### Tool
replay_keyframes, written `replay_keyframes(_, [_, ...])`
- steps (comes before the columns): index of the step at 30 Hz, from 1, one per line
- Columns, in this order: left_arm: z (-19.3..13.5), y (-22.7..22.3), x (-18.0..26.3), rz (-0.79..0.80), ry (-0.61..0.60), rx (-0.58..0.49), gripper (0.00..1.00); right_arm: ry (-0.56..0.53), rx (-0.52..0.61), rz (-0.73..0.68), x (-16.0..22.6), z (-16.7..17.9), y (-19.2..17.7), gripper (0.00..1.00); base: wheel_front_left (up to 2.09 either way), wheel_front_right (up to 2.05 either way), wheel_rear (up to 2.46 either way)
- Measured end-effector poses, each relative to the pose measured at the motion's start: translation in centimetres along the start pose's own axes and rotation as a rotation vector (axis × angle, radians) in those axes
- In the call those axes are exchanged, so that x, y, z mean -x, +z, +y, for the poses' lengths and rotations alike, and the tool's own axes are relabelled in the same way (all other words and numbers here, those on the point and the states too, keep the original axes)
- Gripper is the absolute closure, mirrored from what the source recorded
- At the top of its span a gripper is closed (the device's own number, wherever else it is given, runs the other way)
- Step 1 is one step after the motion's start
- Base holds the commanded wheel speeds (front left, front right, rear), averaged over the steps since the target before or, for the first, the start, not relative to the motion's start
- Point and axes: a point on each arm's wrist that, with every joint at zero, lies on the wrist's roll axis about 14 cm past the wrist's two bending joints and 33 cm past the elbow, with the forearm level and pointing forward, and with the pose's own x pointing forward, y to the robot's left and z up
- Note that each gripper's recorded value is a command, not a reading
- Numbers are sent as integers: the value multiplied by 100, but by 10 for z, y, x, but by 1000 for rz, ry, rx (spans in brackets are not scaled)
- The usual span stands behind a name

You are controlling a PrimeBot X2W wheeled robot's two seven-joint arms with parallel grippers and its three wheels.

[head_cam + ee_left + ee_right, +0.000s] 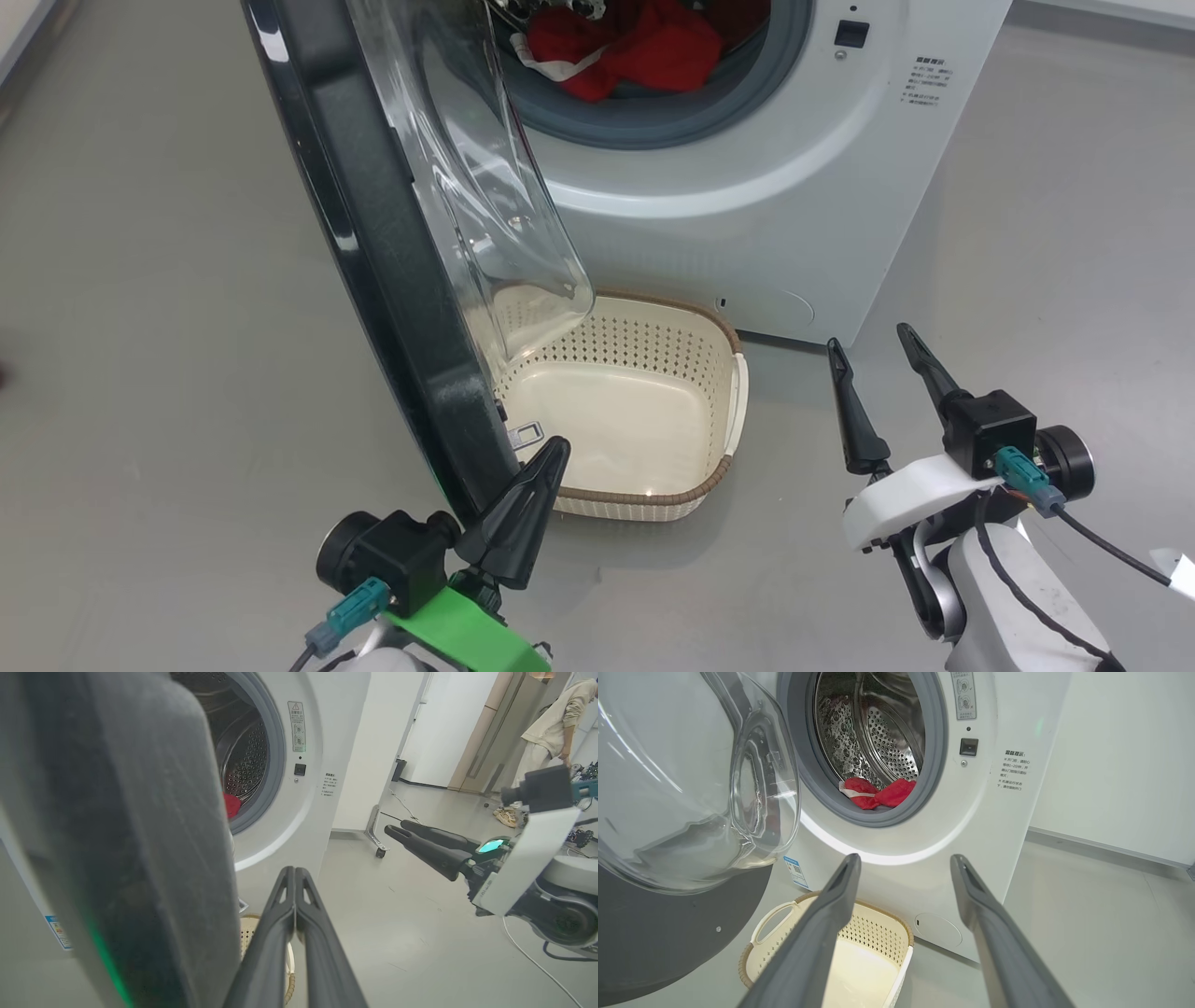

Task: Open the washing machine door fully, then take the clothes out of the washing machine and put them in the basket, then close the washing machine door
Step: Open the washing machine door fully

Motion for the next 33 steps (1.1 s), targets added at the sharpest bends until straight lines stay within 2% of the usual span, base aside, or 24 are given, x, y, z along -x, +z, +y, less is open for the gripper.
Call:
replay_keyframes(9, [14, -3, -2, 5, 54, 14, 100, -10, -8, 9, -2, -4, -4, 0, 0, 0, 0])
replay_keyframes(33, [45, 3, 23, -24, 201, 14, 100, 66, -6, 31, -13, 20, -12, 0, 0, 0, 0])
